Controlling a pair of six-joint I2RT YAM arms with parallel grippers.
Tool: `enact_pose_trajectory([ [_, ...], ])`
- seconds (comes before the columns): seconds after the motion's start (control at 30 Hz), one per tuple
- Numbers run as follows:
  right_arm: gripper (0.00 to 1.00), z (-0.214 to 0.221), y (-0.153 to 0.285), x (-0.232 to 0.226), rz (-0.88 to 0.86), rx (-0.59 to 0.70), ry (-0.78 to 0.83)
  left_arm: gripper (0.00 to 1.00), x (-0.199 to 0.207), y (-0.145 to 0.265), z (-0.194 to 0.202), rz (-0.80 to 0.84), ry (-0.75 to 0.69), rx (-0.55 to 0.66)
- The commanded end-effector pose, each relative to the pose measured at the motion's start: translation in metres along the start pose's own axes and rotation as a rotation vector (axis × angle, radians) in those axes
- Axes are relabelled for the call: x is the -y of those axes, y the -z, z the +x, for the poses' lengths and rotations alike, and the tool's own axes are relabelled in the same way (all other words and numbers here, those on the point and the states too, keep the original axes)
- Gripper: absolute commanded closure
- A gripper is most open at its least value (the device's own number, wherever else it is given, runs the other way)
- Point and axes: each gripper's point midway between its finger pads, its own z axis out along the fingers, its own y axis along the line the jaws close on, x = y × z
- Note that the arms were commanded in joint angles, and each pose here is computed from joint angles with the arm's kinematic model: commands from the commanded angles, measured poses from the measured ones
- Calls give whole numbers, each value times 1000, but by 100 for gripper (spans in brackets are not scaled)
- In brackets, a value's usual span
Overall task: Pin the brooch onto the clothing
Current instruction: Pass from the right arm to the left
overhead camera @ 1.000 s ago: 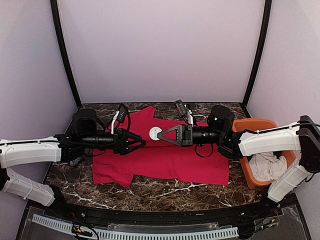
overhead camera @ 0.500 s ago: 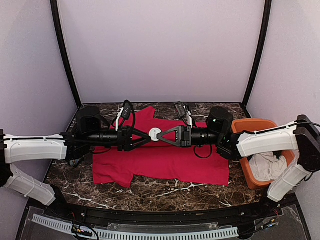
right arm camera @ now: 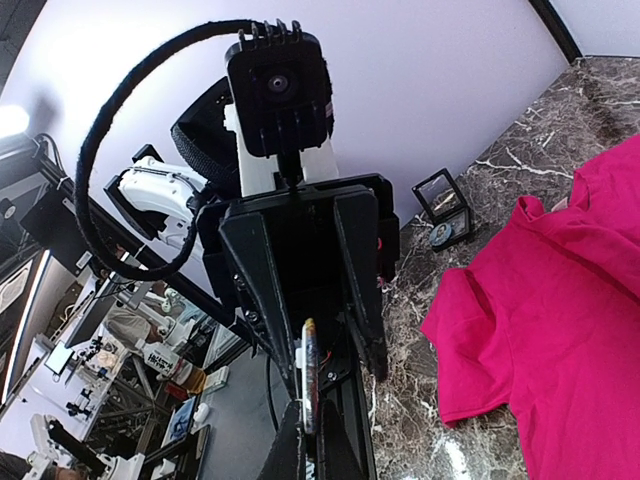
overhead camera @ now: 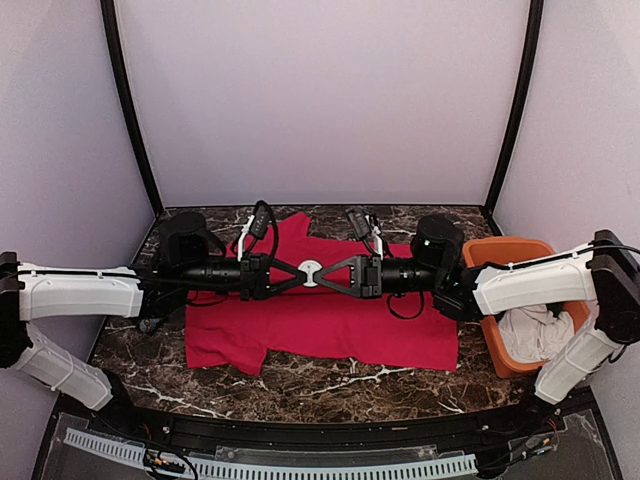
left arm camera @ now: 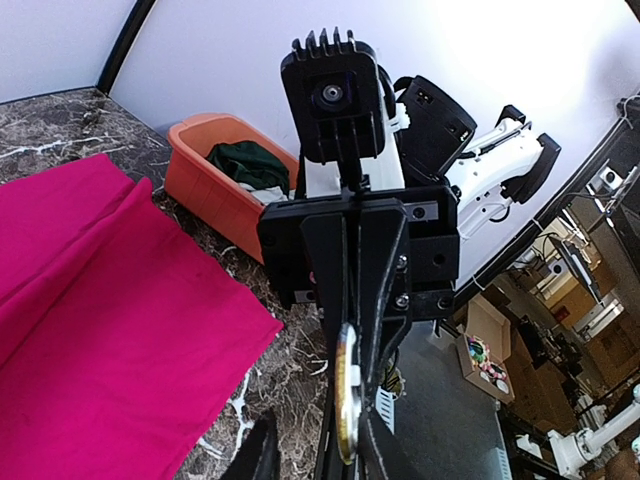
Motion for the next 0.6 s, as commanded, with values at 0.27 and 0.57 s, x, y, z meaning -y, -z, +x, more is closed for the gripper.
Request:
enact_pose_trajectory([
  [0.27,100,10,-3,2,9,-49,42,99,16,0,-12,54,-36,22],
  [0.57,73,12,7,-5,45,-224,242,99,26,4,4,102,2,-54],
])
